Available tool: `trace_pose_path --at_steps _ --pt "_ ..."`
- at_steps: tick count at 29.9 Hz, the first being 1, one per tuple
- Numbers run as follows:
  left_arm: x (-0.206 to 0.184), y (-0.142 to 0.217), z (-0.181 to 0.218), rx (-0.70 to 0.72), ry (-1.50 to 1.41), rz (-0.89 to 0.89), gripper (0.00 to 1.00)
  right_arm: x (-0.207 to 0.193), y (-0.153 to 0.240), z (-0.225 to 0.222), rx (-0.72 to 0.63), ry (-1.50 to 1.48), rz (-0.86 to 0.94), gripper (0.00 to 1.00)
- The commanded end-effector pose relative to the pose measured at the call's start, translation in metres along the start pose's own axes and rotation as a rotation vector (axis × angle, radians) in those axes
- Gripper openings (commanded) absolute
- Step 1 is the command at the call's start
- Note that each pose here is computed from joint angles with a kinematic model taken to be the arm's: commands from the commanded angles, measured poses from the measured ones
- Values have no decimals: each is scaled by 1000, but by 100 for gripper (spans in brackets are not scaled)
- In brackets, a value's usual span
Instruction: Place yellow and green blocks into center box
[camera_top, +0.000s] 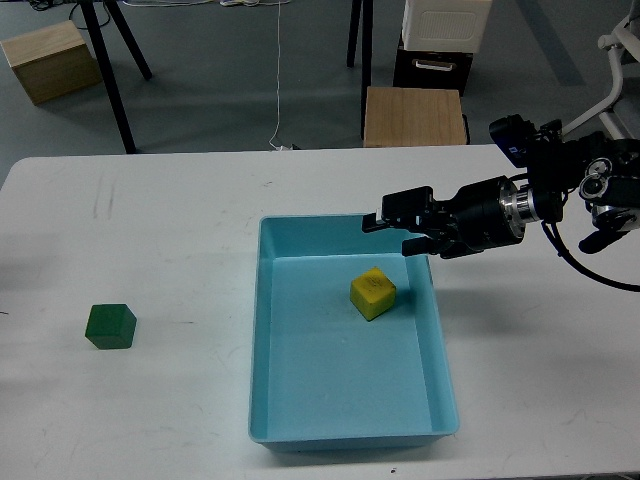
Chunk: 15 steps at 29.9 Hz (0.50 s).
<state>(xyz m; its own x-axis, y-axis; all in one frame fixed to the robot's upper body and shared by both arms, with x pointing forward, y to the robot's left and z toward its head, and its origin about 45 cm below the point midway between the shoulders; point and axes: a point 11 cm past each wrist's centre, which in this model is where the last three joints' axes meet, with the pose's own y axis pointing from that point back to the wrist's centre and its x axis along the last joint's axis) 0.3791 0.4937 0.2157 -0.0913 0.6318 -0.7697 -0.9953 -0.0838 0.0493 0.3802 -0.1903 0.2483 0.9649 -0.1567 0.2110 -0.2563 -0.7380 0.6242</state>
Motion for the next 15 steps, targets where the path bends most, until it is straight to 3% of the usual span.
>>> trace_pose_path --at_steps 1,7,15 --pt "0 0 0 0 -1 0 100 0 0 -1 1 0 1 96" --pt "0 0 2 -12 -1 1 100 8 12 -2 4 0 32 97" --pt "22 7 28 -111 -52 60 100 32 112 34 -16 -95 257 97"
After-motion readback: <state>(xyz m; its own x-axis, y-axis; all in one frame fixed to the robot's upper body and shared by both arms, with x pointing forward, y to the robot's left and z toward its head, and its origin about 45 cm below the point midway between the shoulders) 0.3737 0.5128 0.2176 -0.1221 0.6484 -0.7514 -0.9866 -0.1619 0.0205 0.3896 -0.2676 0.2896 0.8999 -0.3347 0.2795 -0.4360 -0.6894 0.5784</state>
